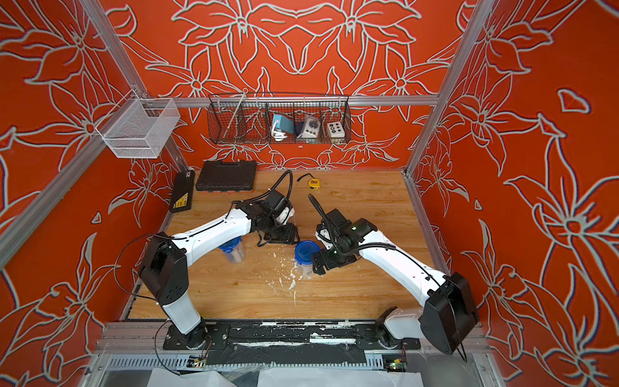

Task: Pack away toiletry kits
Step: Close the fastener on the container.

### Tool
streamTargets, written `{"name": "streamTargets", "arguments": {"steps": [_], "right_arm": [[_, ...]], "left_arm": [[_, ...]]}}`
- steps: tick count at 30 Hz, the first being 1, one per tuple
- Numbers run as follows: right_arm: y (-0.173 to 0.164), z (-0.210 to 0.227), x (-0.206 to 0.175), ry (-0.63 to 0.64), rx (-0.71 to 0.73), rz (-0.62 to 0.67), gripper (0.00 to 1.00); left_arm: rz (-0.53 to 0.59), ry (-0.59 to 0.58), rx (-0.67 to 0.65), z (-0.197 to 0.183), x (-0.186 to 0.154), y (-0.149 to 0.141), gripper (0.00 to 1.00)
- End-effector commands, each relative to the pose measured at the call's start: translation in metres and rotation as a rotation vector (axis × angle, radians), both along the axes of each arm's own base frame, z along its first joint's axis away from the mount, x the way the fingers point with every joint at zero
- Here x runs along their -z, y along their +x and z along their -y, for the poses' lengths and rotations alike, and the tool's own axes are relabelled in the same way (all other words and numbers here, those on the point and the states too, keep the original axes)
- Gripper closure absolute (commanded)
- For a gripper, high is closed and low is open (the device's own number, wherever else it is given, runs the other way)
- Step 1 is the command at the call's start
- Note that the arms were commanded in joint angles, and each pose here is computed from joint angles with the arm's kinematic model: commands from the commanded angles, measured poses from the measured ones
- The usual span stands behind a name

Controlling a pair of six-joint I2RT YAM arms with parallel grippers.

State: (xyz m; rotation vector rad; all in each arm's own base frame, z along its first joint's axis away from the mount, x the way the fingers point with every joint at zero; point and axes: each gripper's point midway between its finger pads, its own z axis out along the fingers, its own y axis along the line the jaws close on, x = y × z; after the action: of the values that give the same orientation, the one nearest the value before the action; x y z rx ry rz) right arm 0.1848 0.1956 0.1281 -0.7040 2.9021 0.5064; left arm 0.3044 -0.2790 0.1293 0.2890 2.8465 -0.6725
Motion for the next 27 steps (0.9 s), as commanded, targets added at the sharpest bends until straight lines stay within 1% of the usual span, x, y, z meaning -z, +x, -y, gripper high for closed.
{"name": "streamTargets", "arguments": {"steps": [1, 10, 15, 17, 19, 21, 24, 26, 27], "right_arm": [[0.004, 0.012, -0.001, -0.023, 0.051, 0.010, 0.03], [0.004, 0.028, -0.003, -0.040, 0.096, -0.001, 0.03], [-0.004, 0.036, -0.013, -0.021, 0.126, 0.005, 0.03], [-0.014, 0.037, -0.023, -0.004, 0.120, -0.013, 0.05], [-0.017, 0.038, -0.033, 0.025, 0.134, 0.007, 0.10], [-0.021, 0.043, -0.037, 0.018, 0.149, 0.014, 0.18], [-0.022, 0.043, -0.029, 0.010, 0.165, -0.018, 0.24], [-0.016, 0.038, -0.025, 0.029, 0.176, -0.032, 0.27], [-0.012, 0.035, -0.026, 0.040, 0.177, -0.033, 0.27]], "left_arm": [[-0.014, -0.005, 0.011, -0.005, -0.006, -0.014, 0.38], [-0.040, -0.025, 0.008, -0.012, -0.006, -0.032, 0.40], [-0.022, -0.003, -0.002, -0.021, -0.015, -0.034, 0.40], [-0.002, -0.008, -0.009, -0.025, -0.027, -0.030, 0.40], [0.009, -0.056, -0.025, -0.026, -0.043, -0.026, 0.41], [0.015, -0.121, -0.033, -0.021, -0.059, -0.026, 0.43], [-0.019, -0.264, -0.011, -0.001, -0.075, -0.034, 0.43], [-0.030, -0.323, -0.002, 0.006, -0.080, -0.038, 0.42], [-0.034, -0.327, 0.007, 0.007, -0.081, -0.039, 0.42]]}}
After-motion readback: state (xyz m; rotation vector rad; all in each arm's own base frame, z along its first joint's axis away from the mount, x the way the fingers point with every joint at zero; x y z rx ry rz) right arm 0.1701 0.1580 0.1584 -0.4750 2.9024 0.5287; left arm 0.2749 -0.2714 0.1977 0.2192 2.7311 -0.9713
